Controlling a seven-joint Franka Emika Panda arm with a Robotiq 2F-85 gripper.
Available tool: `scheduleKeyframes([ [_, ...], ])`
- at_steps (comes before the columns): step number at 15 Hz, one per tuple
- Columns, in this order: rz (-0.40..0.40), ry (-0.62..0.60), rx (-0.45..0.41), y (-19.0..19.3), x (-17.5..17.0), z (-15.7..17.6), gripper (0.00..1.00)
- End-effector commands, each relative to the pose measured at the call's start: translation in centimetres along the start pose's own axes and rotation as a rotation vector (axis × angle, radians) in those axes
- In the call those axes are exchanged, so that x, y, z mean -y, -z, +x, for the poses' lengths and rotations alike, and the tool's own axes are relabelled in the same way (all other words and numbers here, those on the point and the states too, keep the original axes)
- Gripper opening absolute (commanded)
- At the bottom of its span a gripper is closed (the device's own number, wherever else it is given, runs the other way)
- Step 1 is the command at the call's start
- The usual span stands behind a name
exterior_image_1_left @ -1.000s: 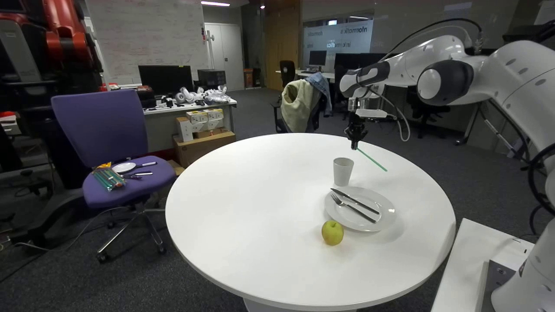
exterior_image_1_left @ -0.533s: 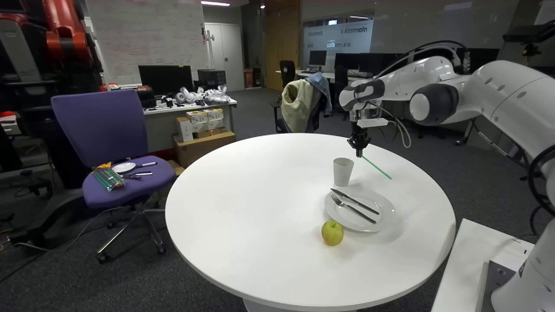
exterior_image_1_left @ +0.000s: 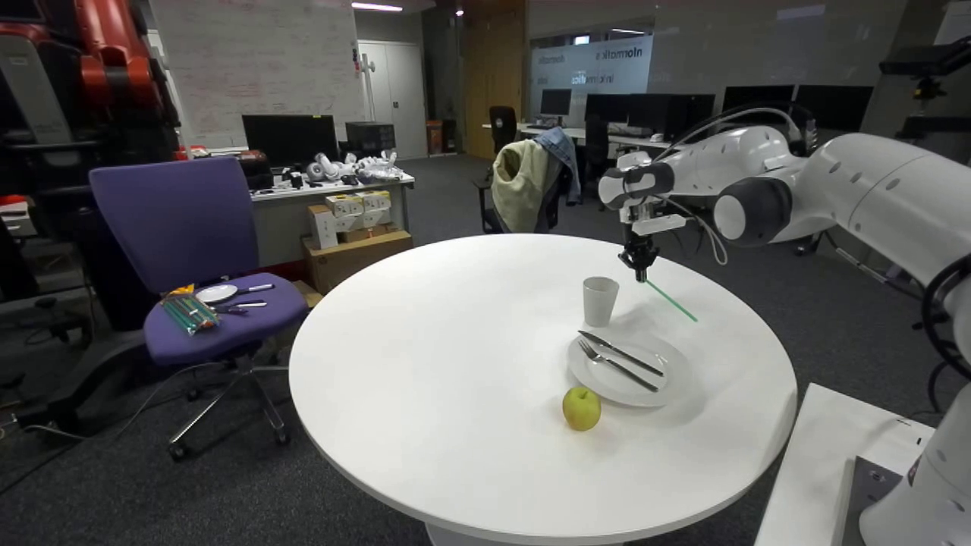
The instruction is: Remove the green straw from the cup and put it on the table
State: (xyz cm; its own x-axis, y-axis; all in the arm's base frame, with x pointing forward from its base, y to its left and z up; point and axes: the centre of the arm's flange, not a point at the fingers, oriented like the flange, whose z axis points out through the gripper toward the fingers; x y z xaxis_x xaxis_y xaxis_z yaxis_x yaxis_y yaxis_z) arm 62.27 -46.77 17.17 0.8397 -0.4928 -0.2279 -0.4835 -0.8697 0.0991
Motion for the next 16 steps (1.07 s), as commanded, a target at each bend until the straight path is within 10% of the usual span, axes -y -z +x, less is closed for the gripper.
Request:
scheduleKeyframes([
  [1, -0.004, -0.038, -0.008, 0.1, -1.1, 5.4, 0.0],
  [8, 0.023, -0.051, -0.058, 1.0, -1.6, 4.7, 0.57],
  [16, 0.243, -0.162, -0.162, 14.8, -1.3, -2.0, 1.0],
])
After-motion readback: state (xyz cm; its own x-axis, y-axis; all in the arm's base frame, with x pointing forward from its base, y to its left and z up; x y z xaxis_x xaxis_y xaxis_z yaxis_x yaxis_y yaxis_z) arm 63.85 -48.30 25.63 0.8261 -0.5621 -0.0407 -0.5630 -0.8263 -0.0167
